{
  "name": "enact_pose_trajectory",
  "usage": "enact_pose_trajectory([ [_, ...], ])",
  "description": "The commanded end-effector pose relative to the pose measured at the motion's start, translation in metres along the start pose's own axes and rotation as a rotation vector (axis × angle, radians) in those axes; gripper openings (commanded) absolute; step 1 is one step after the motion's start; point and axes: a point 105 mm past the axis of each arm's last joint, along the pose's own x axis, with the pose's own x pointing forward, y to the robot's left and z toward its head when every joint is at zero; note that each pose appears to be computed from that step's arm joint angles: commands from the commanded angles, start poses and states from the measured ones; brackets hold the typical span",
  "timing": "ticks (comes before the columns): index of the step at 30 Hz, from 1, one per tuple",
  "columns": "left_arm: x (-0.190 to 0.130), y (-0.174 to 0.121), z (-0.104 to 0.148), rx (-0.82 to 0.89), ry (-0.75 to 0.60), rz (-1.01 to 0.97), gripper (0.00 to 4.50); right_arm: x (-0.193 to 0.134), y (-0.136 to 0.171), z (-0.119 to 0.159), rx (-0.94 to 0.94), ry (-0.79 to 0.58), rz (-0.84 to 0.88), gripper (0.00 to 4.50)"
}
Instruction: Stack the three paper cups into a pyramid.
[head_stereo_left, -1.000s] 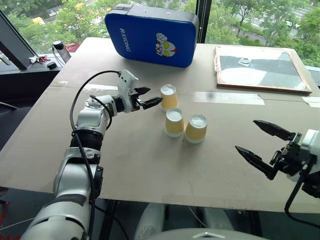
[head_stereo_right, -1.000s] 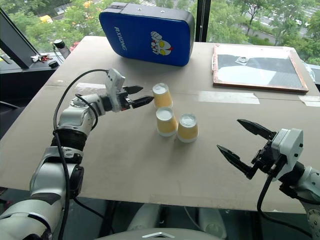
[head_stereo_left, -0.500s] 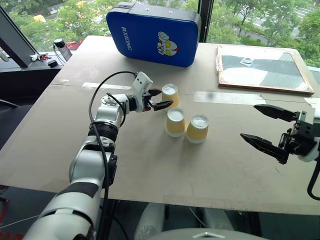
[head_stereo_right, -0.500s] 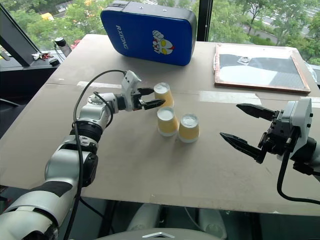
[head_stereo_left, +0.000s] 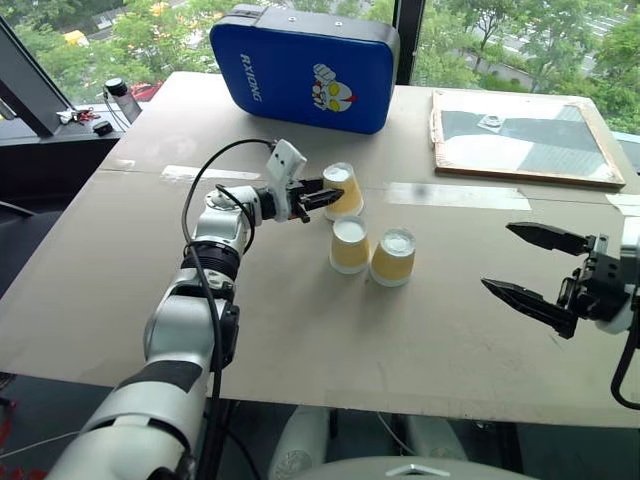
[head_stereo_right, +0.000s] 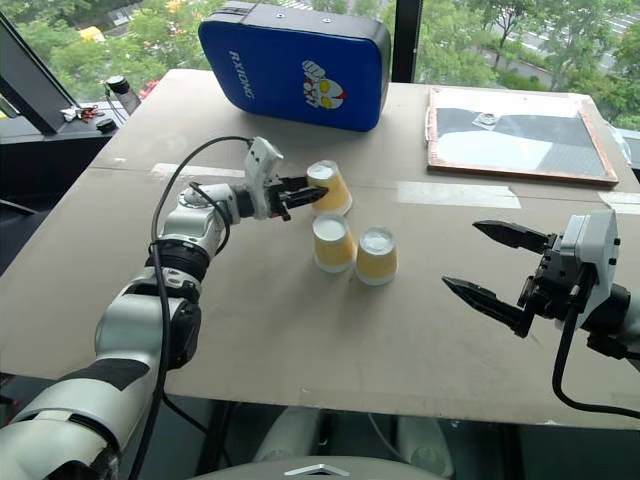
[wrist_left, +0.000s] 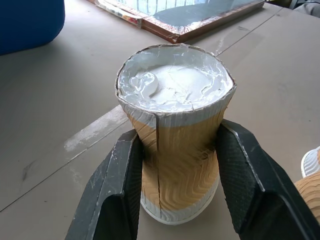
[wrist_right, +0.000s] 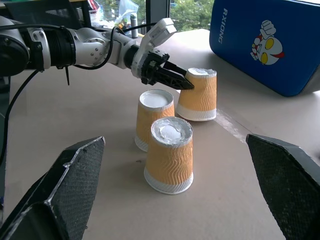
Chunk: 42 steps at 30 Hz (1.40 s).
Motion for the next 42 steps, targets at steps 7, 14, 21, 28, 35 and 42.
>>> enact_pose_trajectory([
  [7,-0.043,-0.076,0.093,0.089,-0.179,-0.320,1.62,-0.014,0.003,0.000,-0.029,-0.016,-0.016,4.50],
  [14,-0.022,-0.106,0.086,0.173,-0.057,-0.315,1.62,-0.025,0.004,-0.006,-0.024,0.011,-0.030,4.50],
  [21,-0.013,-0.107,0.074,0.182,0.002,-0.286,1.62,-0.026,0.008,-0.008,-0.027,0.016,-0.035,4.50],
  [28,-0.012,-0.108,0.068,0.185,0.016,-0.292,1.62,-0.029,0.010,-0.009,-0.033,0.014,-0.053,4.50],
  [35,-0.011,-0.110,0.060,0.187,0.024,-0.307,1.62,-0.030,0.010,-0.011,-0.033,0.010,-0.064,4.50],
  [42,-0.009,-0.111,0.057,0.219,0.022,-0.325,2.60,-0.028,0.011,-0.012,-0.032,0.008,-0.062,4.50],
])
